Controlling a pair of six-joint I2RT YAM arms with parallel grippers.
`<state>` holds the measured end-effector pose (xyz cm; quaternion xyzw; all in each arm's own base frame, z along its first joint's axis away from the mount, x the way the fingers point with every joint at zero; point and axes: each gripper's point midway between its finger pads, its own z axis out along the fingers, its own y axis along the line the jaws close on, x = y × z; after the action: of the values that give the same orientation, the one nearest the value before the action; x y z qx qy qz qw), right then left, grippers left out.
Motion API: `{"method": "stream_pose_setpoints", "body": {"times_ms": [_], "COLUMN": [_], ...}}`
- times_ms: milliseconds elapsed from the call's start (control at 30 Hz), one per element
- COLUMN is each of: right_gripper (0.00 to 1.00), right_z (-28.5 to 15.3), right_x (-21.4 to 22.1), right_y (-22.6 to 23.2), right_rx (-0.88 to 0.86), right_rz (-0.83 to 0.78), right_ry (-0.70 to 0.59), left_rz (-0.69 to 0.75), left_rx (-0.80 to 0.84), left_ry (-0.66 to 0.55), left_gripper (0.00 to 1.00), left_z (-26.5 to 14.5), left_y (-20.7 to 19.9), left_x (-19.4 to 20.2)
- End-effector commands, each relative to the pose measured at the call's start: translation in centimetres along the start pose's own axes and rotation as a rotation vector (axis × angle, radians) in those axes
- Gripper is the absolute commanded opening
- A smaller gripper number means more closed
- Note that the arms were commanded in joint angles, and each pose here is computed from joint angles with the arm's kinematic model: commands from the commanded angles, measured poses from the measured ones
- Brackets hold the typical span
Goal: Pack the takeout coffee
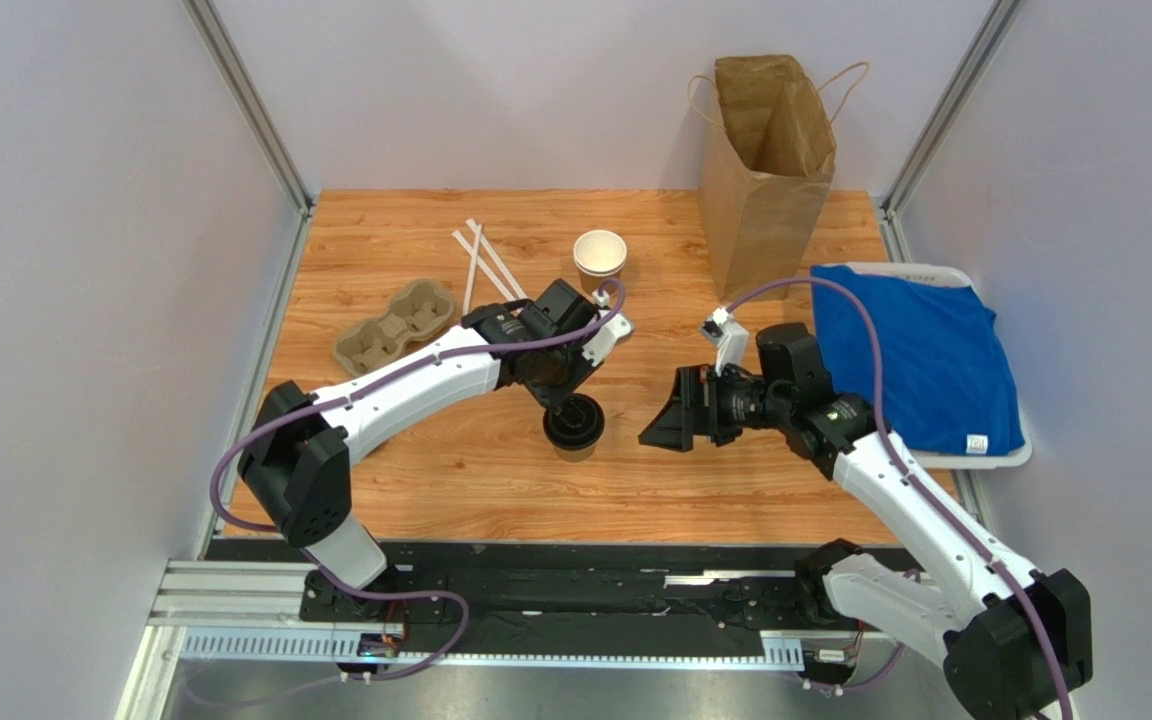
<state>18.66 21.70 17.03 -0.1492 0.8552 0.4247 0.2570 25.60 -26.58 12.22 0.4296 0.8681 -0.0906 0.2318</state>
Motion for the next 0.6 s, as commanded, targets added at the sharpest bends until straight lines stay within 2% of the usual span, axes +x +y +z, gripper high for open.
{"method": "stream_pose_setpoints", "body": {"times_ms": [0, 67, 267, 367, 400, 467, 500, 567], "right_gripper": [1.00, 1.00, 1.00, 0.97, 0.90, 0.83, 0.76, 0.70], "right_z": [-0.3, -0.3, 0.0, 0.1, 0.2, 0.5, 0.6, 1.3], "right_x": [-2.3, -2.4, -2.8, -3.5, -3.8, -4.2, -4.6, -4.8], "right_y": [1.3, 1.4, 1.8, 2.4, 2.7, 3.2, 3.6, 4.0], "right_rx": [-0.035, -0.040, -0.062, -0.092, -0.102, -0.127, -0.143, -0.167], "right_rz": [-0.065, -0.067, -0.072, -0.083, -0.082, -0.066, -0.055, -0.031], "right_ry": [-0.054, -0.051, -0.043, -0.041, -0.045, -0.036, -0.041, -0.020], "left_rz": [0.009, 0.014, 0.024, 0.025, 0.020, -0.043, -0.057, -0.121], "left_rx": [0.006, 0.005, 0.018, 0.026, 0.044, 0.122, 0.161, 0.288], "left_ry": [-0.019, -0.045, -0.133, -0.186, -0.207, -0.231, -0.270, -0.298], "left_gripper": [0.28, 0.36, 0.46, 0.61, 0.69, 0.73, 0.80, 0.91], "left_z": [-0.4, -1.2, -4.8, -7.0, -7.9, -8.6, -9.7, -10.2], "left_y": [-0.3, -0.2, -0.5, -0.3, -0.4, -0.4, -0.6, -1.4], "left_x": [-0.6, -0.9, -2.6, -3.1, -3.0, -2.3, -2.3, -1.6]}}
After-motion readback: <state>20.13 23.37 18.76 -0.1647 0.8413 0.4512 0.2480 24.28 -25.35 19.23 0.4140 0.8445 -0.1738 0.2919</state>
